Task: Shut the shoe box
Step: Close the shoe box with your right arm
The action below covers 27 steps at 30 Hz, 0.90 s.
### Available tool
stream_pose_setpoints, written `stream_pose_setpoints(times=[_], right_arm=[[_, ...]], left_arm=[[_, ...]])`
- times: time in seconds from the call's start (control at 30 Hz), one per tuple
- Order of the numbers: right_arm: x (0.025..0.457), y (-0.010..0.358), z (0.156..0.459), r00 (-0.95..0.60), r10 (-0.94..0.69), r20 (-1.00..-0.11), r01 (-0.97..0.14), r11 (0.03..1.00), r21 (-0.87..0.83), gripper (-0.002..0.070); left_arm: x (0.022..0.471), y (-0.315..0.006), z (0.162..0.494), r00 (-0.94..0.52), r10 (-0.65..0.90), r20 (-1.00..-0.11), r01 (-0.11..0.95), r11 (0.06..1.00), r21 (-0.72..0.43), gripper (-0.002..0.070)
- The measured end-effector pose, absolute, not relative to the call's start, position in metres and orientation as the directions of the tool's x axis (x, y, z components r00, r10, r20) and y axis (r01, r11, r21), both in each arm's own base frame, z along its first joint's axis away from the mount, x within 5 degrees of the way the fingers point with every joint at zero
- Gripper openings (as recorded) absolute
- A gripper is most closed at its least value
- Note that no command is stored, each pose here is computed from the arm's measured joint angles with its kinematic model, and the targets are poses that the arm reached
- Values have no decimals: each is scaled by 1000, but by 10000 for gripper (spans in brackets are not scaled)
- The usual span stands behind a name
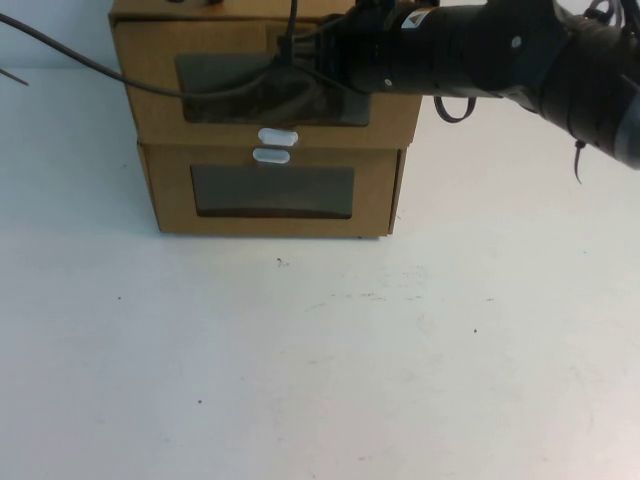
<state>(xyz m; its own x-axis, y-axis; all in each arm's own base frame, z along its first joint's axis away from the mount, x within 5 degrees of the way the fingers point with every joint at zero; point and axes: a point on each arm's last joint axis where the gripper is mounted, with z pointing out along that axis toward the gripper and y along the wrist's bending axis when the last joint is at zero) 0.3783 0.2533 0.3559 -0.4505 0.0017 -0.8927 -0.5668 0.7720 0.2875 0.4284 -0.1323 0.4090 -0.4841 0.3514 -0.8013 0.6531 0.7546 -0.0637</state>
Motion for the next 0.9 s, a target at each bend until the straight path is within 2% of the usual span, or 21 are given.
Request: stream_pose_setpoints(times=[0.4,0.6,0.73,0.9], right_arm=[[401,256,348,-467,25,-884,-550,774,313,-11],[393,253,348,-530,-44,-847,-589,738,330,-11],[372,246,375,-526,-86,-846,-638,698,325,-11],[327,223,428,-486,-149,-861,-685,677,269,-11]], left_arm=[[429,-132,409,-483,351,-802,652,755,-63,-5],[427,-132,413,-471,356,-807,657,752,-52,-5],[424,-131,421,-457,372,-808,668,743,-36,-5],[413,-126,443,-426,392,-816,662,749,14,-5]])
